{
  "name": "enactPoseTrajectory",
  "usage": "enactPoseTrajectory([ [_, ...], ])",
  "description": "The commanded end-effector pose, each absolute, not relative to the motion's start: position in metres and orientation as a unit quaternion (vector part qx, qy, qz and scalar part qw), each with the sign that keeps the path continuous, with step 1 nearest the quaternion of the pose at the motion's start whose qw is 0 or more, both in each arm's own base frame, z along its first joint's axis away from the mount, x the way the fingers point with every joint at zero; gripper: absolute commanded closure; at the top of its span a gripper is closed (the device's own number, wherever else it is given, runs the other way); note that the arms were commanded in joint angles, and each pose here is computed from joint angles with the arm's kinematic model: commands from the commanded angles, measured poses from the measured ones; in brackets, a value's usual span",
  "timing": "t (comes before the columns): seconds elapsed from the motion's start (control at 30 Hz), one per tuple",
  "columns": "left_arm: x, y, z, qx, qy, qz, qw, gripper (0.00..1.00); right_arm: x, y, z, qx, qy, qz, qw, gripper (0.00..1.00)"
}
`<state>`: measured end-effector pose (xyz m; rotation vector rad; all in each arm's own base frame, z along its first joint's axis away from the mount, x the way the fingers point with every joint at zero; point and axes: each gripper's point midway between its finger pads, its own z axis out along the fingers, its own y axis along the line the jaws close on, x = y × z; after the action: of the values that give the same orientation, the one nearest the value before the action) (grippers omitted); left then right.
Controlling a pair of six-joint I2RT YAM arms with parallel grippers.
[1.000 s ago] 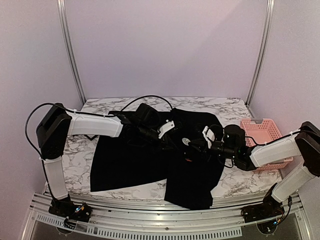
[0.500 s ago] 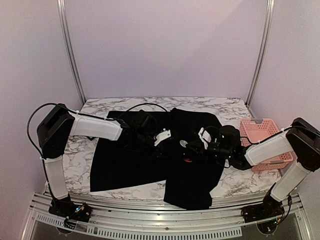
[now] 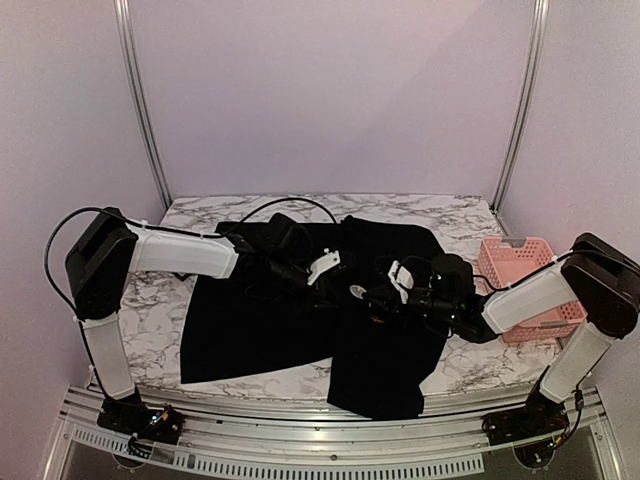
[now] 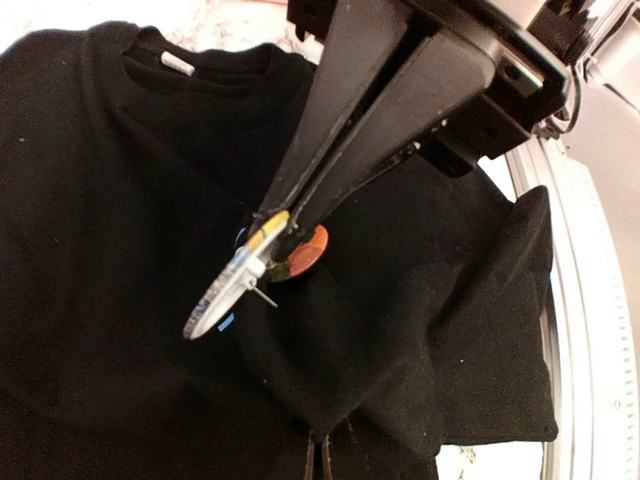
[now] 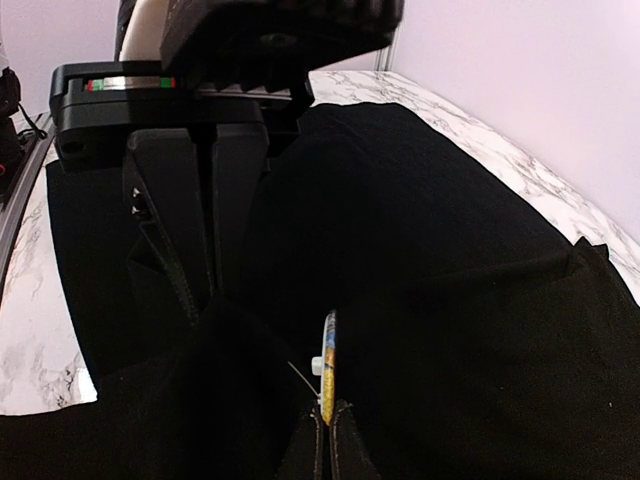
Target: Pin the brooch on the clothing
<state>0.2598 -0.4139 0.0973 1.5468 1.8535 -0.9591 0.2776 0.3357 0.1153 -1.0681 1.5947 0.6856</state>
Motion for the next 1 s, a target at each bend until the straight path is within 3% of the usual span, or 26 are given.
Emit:
enactPoseTrajectory([
  [0.0,0.265,-0.425,0.122,0.570,0.671,-0.371,0.294,1.00,0.273,0.346,0.126,-0.464,0.643,0.287,0.538,1.00],
  [0.5,0.267,-0.428,0.122,0.566,0.676,-0.369,0.295,1.00,0.267,0.352,0.126,-0.473,0.639,0.270,0.543,1.00],
  [0.97,0.276,-0.429,0.111,0.546,0.701,-0.357,0.288,1.00,0.240,0.359,0.171,-0.468,0.590,0.345,0.560,1.00],
])
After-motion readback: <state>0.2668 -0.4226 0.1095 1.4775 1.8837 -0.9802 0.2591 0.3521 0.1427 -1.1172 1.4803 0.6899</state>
